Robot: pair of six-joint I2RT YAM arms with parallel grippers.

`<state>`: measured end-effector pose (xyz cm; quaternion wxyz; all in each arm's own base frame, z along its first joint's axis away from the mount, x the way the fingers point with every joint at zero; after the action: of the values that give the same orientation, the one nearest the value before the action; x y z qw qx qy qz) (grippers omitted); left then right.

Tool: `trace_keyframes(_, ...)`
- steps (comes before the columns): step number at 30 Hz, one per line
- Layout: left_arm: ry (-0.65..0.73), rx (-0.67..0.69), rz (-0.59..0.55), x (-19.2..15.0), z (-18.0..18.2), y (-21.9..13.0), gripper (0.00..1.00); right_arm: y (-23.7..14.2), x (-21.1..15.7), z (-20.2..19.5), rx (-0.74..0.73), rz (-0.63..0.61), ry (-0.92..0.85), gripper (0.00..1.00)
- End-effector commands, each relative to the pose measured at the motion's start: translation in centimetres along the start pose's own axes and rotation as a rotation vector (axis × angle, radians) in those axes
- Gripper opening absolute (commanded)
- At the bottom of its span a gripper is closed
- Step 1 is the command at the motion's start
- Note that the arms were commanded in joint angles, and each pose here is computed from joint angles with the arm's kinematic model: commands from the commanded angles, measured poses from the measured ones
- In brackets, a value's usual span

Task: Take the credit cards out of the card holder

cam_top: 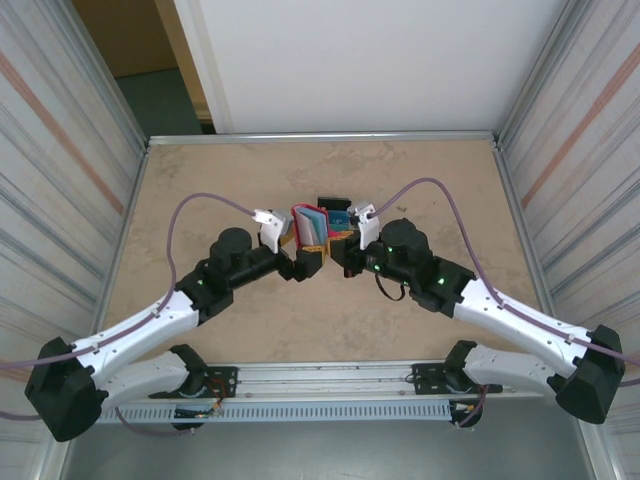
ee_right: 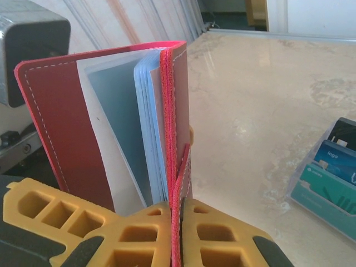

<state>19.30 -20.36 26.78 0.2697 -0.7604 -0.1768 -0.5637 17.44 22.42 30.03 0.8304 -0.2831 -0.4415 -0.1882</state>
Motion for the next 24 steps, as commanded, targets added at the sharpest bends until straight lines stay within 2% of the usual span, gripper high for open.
trace_keyframes(1, 0.017, 0.034, -0.053, 1.03, 0.1, 0.05, 0.97, -0.39, 1.45, 0.87, -0.002, -0.052, -0.038, 0.0)
trace_keyframes(12, 0.001, 0.08, -0.061, 0.79, 0.53, -0.23, 0.84, -0.52, 1.34, 0.72, -0.019, -0.058, -0.038, 0.0)
trace_keyframes(18, -0.007, 0.084, -0.064, 0.58, 0.54, -0.55, 0.81, -0.63, 1.32, 0.63, -0.026, -0.063, -0.035, 0.0)
trace_keyframes(21, -0.012, 0.076, -0.059, 0.41, 0.51, -0.61, 0.82, -0.64, 1.33, 0.63, -0.028, -0.063, -0.033, 0.0)
trace_keyframes(24, -0.019, 0.081, -0.058, 0.24, 0.54, -0.82, 0.9, -0.73, 1.36, 0.54, -0.041, -0.067, -0.027, 0.0)
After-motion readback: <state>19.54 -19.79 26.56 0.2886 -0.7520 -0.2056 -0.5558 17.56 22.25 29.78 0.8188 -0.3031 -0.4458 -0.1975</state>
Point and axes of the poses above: each hand's point on the last joint's axis, 136 mm out from that joint toward the fingers, its own y axis out along the fingers, its own z axis along the line the jaws close on, x = y × z, the point moved 9 cm from there along -y, back along the fingers, and after that the axes turned 6 degrees about y, right-handed, at the moved point
